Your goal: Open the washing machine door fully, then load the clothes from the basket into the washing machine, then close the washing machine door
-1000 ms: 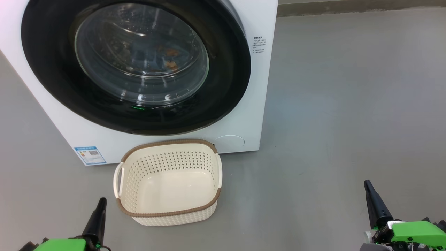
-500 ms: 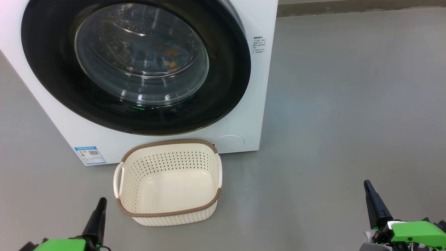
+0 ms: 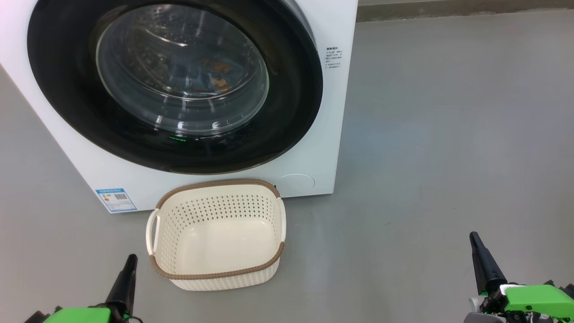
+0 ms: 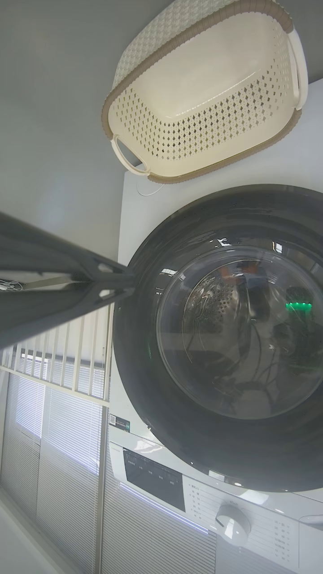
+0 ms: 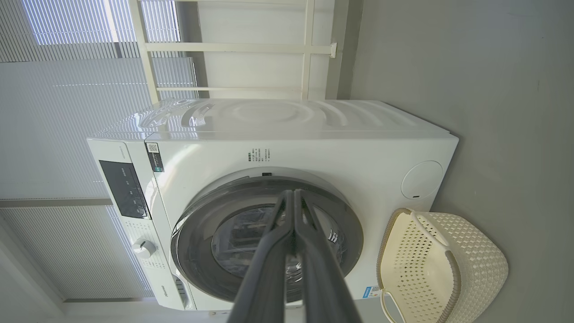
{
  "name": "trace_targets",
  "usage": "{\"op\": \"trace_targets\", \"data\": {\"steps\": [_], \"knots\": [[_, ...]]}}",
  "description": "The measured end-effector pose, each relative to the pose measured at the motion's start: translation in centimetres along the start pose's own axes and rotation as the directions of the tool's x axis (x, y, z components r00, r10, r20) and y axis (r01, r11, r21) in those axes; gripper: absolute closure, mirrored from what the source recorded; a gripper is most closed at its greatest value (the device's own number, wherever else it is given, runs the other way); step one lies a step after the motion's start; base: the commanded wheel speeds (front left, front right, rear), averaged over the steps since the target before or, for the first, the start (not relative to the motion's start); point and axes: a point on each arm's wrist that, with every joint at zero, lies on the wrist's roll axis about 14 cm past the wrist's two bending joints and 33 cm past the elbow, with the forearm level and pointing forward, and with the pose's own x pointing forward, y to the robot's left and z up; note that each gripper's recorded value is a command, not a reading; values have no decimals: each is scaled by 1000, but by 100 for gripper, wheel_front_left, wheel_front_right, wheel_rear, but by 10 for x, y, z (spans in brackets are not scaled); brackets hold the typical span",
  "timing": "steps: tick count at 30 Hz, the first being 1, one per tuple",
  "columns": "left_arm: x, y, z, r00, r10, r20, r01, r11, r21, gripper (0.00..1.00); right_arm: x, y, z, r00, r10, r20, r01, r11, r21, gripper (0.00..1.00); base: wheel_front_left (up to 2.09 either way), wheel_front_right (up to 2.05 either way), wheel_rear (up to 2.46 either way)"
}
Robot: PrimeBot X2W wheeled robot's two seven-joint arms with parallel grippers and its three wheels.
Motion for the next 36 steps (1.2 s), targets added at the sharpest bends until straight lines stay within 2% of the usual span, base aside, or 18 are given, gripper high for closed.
{"op": "trace_targets", "data": {"steps": [36], "knots": [[0,0,0,1000,0,0,0,1000,0,100,0,0,1,1000,0,3,0,1000,3,100,0,0,0]]}}
